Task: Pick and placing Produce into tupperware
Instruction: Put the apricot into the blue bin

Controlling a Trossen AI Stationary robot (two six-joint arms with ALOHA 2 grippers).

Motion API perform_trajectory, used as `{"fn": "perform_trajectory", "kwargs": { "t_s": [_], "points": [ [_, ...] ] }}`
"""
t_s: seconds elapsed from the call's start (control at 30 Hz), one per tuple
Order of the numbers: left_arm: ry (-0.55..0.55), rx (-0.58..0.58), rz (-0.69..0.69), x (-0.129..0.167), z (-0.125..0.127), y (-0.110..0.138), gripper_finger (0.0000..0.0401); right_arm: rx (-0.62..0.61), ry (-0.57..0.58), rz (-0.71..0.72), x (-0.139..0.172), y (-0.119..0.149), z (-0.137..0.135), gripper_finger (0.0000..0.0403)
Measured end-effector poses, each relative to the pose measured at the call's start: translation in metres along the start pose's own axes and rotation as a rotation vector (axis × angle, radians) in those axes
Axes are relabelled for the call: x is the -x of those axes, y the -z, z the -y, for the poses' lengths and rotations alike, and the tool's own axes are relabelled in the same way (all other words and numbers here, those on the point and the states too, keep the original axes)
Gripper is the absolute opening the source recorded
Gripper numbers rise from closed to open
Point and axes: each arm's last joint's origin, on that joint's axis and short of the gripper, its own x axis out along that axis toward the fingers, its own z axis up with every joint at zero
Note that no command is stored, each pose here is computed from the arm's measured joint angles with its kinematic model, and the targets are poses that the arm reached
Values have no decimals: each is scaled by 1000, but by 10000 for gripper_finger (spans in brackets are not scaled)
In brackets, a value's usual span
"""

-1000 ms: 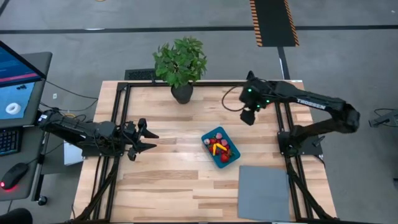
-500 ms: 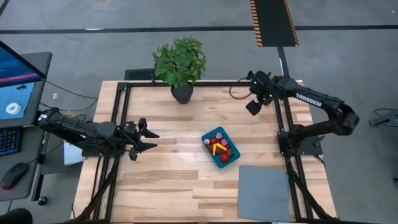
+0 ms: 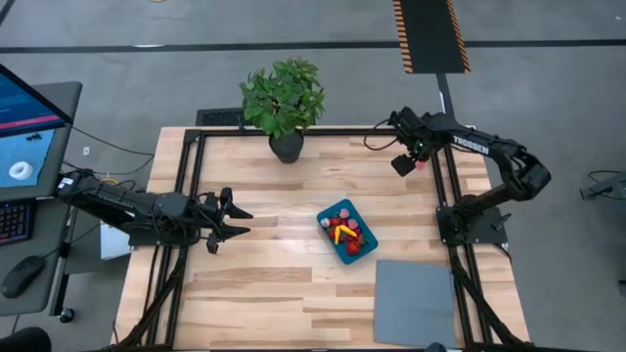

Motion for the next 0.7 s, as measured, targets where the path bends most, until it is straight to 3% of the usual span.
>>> {"fn": "perform_trajectory", "kwargs": {
  "t_s": [0.33, 0.7],
  "points": [
    [0, 3, -1, 0, 0, 0, 187, -73, 9, -74, -19, -7, 19, 279],
    [0, 1, 0, 0, 0, 0, 187, -151, -18, -71, -23, -10, 19, 279]
  ]
}}
